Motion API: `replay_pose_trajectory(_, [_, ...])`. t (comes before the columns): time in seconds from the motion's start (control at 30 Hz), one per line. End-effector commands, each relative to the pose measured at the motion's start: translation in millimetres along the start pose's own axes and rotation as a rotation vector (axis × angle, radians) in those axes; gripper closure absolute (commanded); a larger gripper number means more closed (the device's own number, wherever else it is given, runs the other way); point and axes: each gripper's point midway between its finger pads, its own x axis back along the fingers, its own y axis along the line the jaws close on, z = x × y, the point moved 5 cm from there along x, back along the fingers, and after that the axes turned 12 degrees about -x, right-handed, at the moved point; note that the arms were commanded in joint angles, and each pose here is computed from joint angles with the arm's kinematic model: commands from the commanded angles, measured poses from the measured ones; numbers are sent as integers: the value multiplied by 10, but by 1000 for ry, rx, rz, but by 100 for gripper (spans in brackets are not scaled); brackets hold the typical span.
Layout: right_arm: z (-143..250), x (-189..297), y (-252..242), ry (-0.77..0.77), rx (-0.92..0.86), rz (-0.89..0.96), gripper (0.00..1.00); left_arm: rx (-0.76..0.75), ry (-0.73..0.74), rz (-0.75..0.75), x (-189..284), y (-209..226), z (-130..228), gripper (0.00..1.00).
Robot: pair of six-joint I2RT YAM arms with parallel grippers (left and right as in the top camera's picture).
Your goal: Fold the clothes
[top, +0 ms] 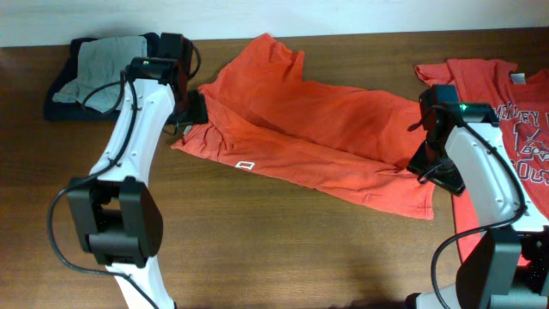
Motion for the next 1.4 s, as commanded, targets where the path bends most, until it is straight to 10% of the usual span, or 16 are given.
replay_pose_trajectory(0.0, [97, -54, -62, 42, -11, 3, 31, 25, 79, -20, -269, 152, 53, 18])
replay_pose_trajectory(0.63, [491, -721, -226, 436, 49, -261, 14, -128, -13, 116, -426, 72, -161, 16])
replay_pose_trajectory(1.03, [510, -1026, -229, 343, 44, -236, 15, -153, -6, 143, -618, 0, -191, 13])
replay_pose_trajectory(1.37, [381, -1064, -168, 265, 36, -256, 56, -154, 9, 143, -686, -11, -176, 13])
